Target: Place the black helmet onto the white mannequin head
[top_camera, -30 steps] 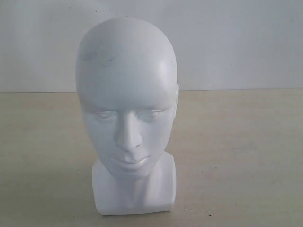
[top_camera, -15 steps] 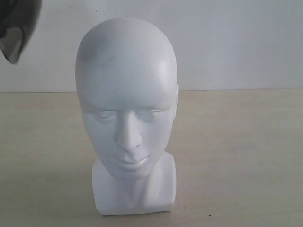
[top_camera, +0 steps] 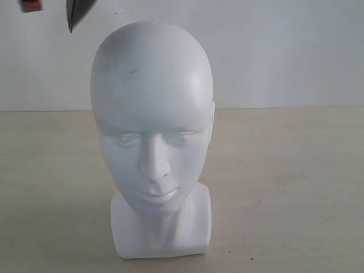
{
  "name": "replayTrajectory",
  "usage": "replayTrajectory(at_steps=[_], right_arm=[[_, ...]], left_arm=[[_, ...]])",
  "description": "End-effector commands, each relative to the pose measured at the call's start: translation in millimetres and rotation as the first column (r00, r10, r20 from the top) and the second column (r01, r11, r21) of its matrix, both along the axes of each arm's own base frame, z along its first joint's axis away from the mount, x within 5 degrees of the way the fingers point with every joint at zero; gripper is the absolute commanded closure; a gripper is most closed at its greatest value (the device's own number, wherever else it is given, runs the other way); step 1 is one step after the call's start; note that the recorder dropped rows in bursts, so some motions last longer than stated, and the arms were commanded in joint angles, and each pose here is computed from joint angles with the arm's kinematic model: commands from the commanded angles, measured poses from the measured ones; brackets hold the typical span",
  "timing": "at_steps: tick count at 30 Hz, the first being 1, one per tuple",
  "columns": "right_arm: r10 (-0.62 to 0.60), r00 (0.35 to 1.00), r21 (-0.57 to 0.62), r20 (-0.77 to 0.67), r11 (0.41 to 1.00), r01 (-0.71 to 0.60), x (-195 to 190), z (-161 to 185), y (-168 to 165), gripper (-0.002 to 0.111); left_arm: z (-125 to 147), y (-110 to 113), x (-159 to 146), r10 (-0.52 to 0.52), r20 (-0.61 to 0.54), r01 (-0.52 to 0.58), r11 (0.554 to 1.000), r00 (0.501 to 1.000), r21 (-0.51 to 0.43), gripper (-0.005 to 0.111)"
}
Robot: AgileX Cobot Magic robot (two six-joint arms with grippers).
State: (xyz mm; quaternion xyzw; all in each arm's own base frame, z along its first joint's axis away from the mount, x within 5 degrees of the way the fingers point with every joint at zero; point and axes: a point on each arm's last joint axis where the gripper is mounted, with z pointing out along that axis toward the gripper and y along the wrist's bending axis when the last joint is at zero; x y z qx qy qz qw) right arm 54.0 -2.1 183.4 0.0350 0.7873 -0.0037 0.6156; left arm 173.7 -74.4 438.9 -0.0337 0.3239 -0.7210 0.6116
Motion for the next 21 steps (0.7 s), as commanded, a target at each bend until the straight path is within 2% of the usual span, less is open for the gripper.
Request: replayTrajectory(at_steps=[1, 7, 12, 18, 21], right_arm=[[-0.002, 0.997, -0.029, 0.073, 1.000, 0.004, 1.0, 6.5, -0.8, 0.109], [-0.007, 0.978, -0.036, 0.210, 0.999, 0.015, 2.3, 19.1, -1.4, 0.109], [-0.010, 0.928, -0.042, 0.372, 0.999, 0.028, 1.4, 34.5, -2.0, 0.109], [-0.047, 0.843, 0.082, 0.537, 0.997, 0.003, -2.3, 50.3, -2.6, 0.109], [-0.049, 0.820, 0.088, 0.570, 0.996, -0.002, -3.5, 53.8, -2.6, 0.109]], left_arm=[[20.0, -0.8, -6.1, -0.101, 0.085, 0.105, 0.993, 0.991, -0.048, 0.102], [35.7, -5.2, -4.1, -0.177, 0.106, 0.182, 0.982, 0.979, -0.040, 0.102], [36.2, -13.6, 6.9, -0.238, 0.077, 0.240, 0.971, 0.968, -0.013, 0.102], [31.9, -22.7, 12.8, -0.270, 0.055, 0.271, 0.963, 0.961, -0.015, 0.102], [32.8, -30.9, 16.0, -0.302, 0.052, 0.302, 0.953, 0.952, 0.004, 0.102]])
